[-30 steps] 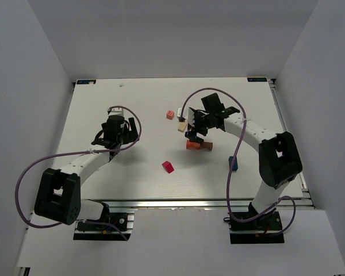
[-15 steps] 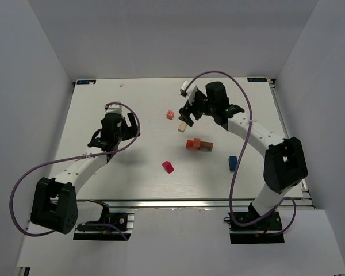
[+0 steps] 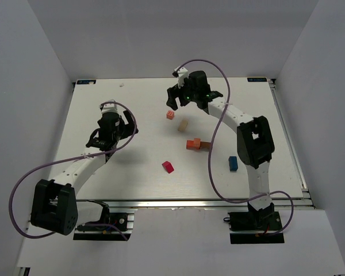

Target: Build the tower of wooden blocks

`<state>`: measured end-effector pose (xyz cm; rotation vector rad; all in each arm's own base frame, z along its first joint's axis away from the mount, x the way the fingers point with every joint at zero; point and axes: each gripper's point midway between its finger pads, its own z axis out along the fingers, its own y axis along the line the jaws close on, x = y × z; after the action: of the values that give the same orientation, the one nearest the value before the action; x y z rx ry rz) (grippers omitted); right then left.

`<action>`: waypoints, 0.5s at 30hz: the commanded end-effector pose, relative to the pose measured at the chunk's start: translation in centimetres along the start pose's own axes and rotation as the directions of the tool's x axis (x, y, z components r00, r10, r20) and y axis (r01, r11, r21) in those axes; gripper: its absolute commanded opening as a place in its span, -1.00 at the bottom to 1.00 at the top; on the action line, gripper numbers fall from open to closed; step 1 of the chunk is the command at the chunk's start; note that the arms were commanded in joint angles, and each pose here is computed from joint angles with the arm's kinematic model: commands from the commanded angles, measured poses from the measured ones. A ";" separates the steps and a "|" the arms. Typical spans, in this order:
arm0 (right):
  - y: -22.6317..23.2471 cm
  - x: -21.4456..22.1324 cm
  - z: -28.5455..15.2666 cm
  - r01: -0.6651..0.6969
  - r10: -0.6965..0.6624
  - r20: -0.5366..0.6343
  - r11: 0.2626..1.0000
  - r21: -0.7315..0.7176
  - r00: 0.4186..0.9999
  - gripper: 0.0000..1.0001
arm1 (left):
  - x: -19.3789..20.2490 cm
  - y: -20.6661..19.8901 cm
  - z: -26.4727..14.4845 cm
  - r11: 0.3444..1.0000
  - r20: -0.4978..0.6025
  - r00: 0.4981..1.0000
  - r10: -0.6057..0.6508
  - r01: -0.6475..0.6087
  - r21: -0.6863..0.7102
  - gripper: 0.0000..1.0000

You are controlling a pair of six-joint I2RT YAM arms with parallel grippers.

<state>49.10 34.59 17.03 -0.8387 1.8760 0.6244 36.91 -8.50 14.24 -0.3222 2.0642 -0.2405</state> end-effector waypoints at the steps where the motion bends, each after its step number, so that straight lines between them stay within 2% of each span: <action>1: -0.2 1.1 2.0 -0.010 0.012 -0.073 0.999 0.036 0.997 0.75 | -1.8 -0.3 -0.2 0.999 0.047 0.998 -0.032 0.031 0.021 0.96; 7: -0.4 4.5 5.2 0.109 -0.089 -0.189 0.989 0.097 0.978 0.68 | -1.9 0.1 -0.7 0.998 0.058 0.997 -0.042 0.039 0.042 0.96; 15: -0.9 6.9 6.6 0.077 -0.048 -0.241 0.990 0.115 0.969 0.55 | -2.4 0.3 -1.4 0.997 0.093 0.995 -0.046 0.040 0.063 0.96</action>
<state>49.69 37.35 6.19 -0.9541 2.0988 0.4161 36.59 -7.34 15.19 -0.3469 2.0086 -0.2821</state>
